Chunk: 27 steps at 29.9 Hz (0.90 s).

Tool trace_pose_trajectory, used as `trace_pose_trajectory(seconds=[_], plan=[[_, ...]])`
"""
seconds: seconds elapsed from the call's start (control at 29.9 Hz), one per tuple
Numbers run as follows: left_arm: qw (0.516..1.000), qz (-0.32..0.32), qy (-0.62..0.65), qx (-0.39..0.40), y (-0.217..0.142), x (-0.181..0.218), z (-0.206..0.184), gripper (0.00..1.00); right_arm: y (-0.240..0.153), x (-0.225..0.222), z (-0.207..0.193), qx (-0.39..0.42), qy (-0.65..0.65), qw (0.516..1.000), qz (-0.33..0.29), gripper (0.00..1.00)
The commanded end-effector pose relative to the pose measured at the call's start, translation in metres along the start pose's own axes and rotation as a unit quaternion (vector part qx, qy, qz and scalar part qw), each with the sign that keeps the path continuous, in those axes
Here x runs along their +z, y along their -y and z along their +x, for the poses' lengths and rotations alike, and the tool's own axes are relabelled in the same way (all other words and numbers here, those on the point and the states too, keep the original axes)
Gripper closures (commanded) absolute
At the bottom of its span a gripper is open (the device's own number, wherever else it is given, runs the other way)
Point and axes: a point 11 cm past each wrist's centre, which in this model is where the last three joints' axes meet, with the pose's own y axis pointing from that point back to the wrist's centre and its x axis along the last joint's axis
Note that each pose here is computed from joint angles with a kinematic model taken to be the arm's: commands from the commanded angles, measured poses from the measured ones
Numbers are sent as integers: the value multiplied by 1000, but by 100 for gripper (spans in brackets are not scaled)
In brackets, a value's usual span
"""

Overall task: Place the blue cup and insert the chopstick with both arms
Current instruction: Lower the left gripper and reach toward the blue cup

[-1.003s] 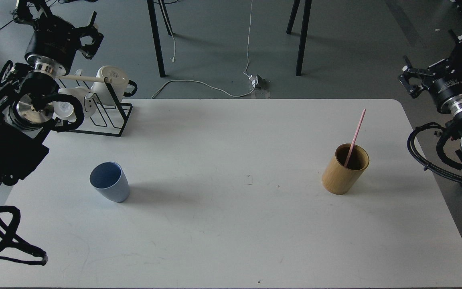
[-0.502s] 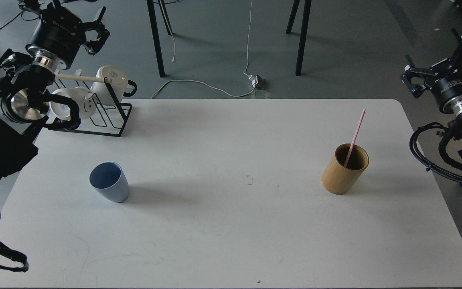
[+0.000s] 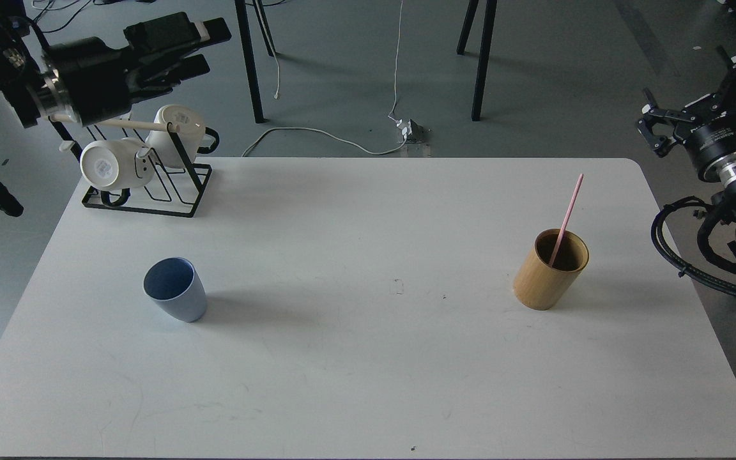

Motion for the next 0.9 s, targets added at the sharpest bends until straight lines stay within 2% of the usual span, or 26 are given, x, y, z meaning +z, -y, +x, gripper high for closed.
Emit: trace_pose_trajectory(seconds=[0.0,0.23,0.43,0.6,0.74,0.87], plan=[[992,56,90,-69,-19,-19,-25,3,-2,-5,-3,-8,-4,1000,0,0],[942,153,247,-169,-55,-65,-68,5,-2,-6,-3,-8,-3,1000,2,0],[921,188,267,-211,-70,-97,-93,14,-3,-7,-1,-6,-4,1000,2,0],[917,198,260,-230,-65,-127,-127,27,-6,-14,4,-1,-11,1000,5,0],[909,216,263,-240,-69,-147,-141,39,-8,-22,7,2,-18,1000,9,0],[909,217,260,-242,-70,-149,-145,50,-9,-23,8,4,-20,1000,10,0]])
